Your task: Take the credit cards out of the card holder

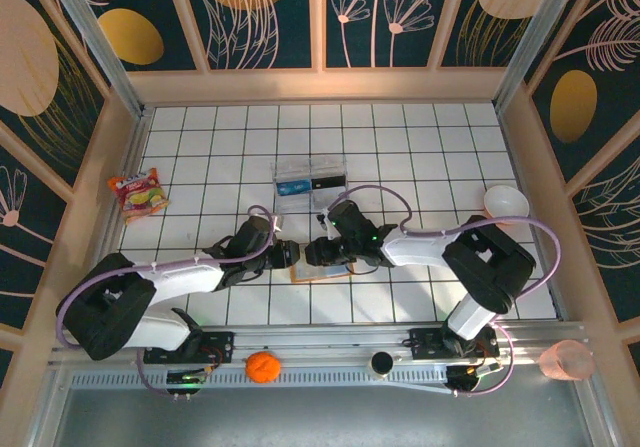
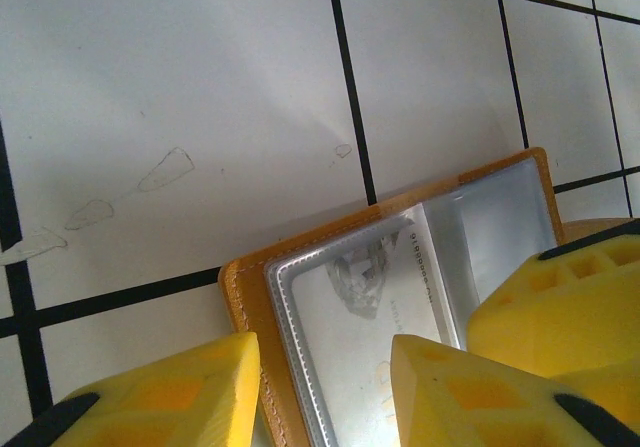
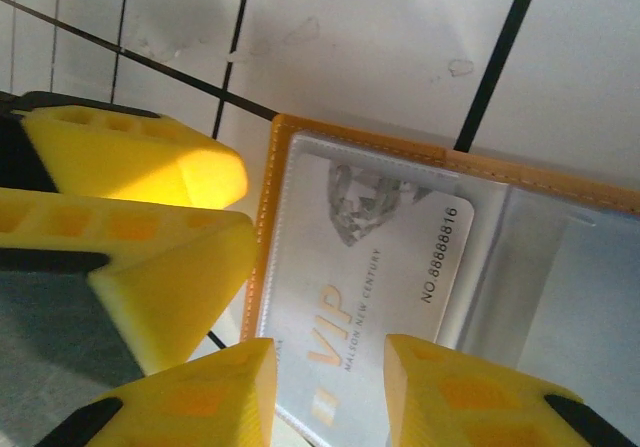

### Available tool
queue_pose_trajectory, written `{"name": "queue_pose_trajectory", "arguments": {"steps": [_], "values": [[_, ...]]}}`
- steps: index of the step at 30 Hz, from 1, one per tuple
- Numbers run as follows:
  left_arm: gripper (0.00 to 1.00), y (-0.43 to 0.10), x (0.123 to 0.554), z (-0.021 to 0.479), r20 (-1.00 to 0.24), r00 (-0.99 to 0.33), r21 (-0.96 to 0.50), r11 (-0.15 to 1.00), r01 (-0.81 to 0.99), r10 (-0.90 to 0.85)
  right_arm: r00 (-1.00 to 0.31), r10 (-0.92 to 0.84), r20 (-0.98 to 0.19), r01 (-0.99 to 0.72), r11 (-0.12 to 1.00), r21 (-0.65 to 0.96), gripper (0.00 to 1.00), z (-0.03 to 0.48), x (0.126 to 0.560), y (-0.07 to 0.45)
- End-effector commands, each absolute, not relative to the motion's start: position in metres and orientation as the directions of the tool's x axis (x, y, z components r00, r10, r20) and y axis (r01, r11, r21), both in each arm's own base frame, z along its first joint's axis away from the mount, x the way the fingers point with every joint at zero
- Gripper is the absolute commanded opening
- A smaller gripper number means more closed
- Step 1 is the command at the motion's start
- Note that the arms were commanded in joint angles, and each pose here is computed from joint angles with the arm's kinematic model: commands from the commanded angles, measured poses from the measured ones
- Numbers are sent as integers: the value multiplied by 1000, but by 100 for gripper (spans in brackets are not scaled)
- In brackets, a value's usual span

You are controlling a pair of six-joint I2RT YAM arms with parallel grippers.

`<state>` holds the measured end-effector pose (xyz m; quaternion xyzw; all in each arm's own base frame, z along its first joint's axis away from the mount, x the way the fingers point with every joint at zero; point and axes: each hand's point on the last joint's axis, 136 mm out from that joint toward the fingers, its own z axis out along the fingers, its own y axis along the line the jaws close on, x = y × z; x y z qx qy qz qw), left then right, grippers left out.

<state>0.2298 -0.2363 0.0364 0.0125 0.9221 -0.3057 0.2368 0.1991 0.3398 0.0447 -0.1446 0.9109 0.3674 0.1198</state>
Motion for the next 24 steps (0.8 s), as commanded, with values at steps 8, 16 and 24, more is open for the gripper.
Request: {"name": "queue_pose_trajectory", "arguments": {"steps": [8, 16, 24], "values": [[39, -237, 227, 36, -438, -889, -583, 795, 167, -134, -931, -145, -334, -335, 701, 629, 33, 47, 211, 345], [38, -238, 227, 39, -440, -887, -592, 789, 167, -142, -938, -141, -316, -314, 728, 609, 33, 34, 212, 340], [37, -237, 226, 40, -440, -887, -593, 787, 169, -141, -945, -120, -304, -282, 768, 574, 33, 23, 214, 332]]}}
